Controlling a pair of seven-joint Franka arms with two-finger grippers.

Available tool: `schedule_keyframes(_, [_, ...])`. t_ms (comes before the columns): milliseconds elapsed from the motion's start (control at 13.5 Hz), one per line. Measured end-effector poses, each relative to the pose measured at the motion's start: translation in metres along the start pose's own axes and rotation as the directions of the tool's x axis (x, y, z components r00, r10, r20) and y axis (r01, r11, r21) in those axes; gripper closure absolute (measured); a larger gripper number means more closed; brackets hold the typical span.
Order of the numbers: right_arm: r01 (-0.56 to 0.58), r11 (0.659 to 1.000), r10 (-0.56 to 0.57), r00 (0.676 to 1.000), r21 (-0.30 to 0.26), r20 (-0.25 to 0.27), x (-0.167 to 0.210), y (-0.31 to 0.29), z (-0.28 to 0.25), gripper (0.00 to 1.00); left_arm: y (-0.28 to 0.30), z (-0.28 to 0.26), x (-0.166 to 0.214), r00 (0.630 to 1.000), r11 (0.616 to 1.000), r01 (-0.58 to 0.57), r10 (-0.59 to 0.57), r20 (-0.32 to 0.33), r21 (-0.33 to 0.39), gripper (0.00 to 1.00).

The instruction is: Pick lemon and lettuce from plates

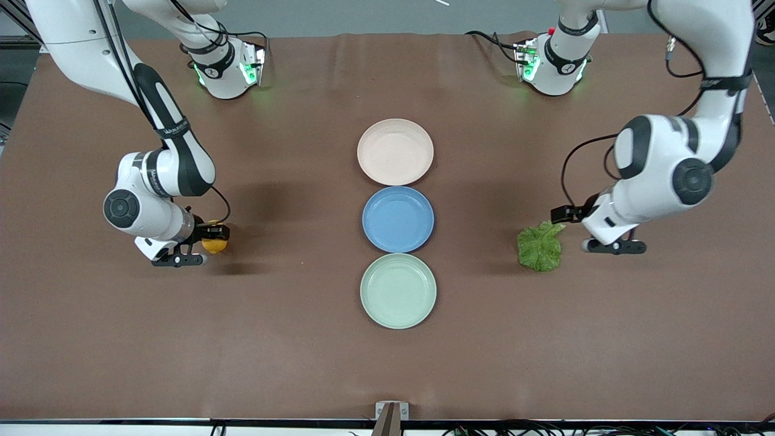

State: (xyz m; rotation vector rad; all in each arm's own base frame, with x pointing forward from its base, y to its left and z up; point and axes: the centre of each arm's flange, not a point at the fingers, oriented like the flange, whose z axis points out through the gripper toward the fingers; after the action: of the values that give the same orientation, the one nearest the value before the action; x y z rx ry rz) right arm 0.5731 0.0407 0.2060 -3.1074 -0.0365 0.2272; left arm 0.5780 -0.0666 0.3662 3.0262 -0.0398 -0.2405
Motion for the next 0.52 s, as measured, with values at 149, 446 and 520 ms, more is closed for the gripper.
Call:
schedule_keyframes(149, [0.001,1.0,-0.001,1.0,0.0,-0.001,0.001,0.0,0.004,0.31,-0.006,-0.055,-0.013,1.0,1.0,0.003,-0.004,-0.017,-0.007,0.0])
schedule_keyframes(446, [0.005,1.0,-0.005,1.0,0.001,-0.031,0.015,-0.001,-0.018,0.04,-0.006,-0.157,-0.04,0.998,1.0,-0.003,0.002,-0.068,-0.015,0.0])
schedule_keyframes(520, [0.009,1.0,-0.009,1.0,0.001,-0.015,0.021,-0.001,-0.036,0.0,-0.007,-0.182,-0.044,0.996,1.0,-0.002,0.001,-0.085,-0.016,0.0])
